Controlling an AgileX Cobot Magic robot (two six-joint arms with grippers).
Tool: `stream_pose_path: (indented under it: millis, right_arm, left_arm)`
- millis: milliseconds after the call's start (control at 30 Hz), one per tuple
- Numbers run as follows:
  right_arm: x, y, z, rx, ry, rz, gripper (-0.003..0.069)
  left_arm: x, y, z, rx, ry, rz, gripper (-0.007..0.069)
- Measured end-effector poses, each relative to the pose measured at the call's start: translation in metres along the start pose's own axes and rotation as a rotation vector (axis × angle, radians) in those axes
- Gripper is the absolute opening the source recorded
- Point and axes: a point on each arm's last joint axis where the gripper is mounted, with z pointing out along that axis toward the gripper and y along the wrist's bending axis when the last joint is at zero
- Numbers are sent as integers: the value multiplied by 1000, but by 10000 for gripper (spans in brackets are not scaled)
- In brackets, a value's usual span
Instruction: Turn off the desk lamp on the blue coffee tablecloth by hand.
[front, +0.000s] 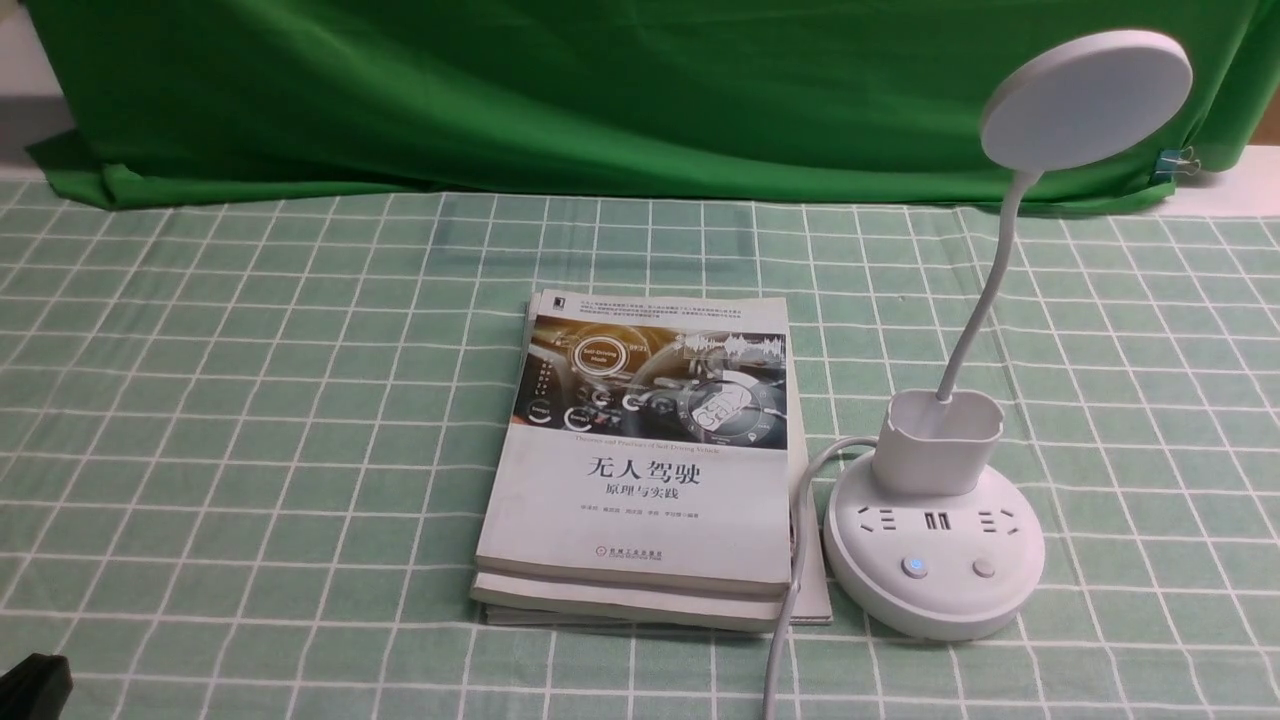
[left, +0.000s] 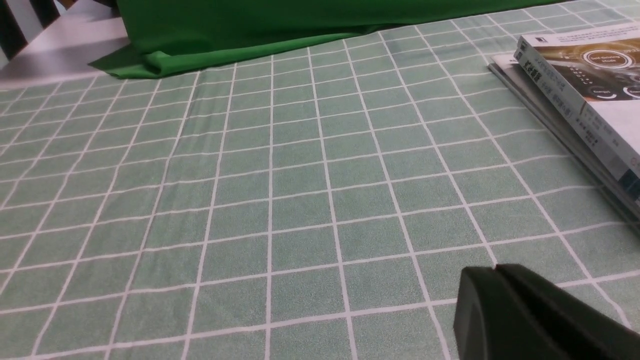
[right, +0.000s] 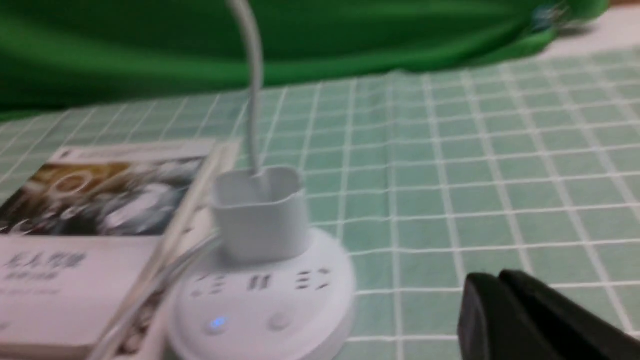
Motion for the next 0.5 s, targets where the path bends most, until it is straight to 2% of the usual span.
stream_pose_path:
  millis: [100, 200, 500]
  right_arm:
    - [17, -4, -4, 29, -52, -28, 21]
    - [17, -5, -10, 44, -103, -42, 22]
    - [20, -5, -12, 57, -89, -108, 25]
  left_arm:
    - [0, 0, 0, 0, 0, 0, 0]
    - [0, 0, 0, 0, 0, 0, 0]
    - [0, 0, 0, 0, 0, 0, 0]
